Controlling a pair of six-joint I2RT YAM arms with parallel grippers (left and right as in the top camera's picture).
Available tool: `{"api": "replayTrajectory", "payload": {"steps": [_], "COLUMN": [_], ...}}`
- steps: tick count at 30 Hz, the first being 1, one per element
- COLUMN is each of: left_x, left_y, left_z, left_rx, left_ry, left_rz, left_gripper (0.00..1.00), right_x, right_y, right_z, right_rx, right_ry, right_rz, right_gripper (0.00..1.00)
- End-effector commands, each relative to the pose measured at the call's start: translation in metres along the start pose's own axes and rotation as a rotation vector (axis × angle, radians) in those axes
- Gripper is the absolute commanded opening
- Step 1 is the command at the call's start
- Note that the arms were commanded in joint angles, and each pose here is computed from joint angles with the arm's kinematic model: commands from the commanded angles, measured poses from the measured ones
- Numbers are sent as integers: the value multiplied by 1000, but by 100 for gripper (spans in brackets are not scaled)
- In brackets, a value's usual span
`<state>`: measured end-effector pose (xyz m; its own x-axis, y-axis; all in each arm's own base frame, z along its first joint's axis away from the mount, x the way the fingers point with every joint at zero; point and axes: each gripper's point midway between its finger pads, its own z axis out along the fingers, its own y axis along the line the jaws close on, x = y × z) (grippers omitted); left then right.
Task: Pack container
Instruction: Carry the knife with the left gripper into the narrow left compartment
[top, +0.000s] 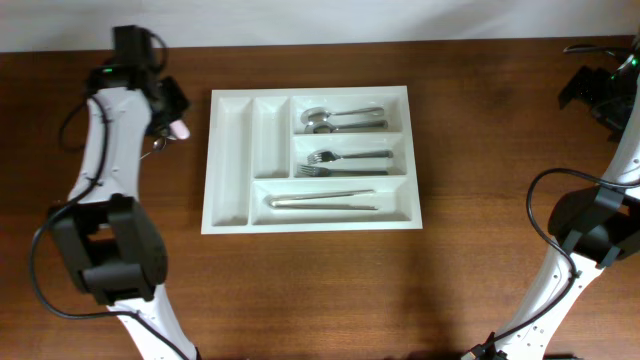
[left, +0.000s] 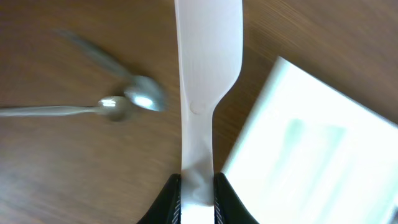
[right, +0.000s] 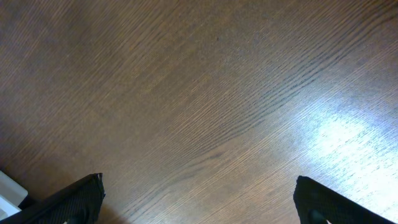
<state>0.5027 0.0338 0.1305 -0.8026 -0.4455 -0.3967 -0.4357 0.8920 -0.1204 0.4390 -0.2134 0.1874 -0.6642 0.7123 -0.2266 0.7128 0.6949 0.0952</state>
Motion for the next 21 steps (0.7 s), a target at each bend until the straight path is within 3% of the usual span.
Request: {"api": "replayTrajectory", "payload": {"steps": [1,12,21], "left_x": [5,43,77], "left_y": [-38,-134,-144], "left_z": [-12,-23,17], "left_rx": [53,113,64], "left_ry": [-30,-105,-18], "left_rz": [178,369,432], "left_gripper": [2,2,2], "right_x": [-2,-2,-2], "right_y": [4,4,4], "right_z": [-17,-17,-17], "right_rx": [-17,-17,-17], "right_ry": [-39,-39,-39], "right_rz": [-8,-8,-8], "right_gripper": [99,99,99]}}
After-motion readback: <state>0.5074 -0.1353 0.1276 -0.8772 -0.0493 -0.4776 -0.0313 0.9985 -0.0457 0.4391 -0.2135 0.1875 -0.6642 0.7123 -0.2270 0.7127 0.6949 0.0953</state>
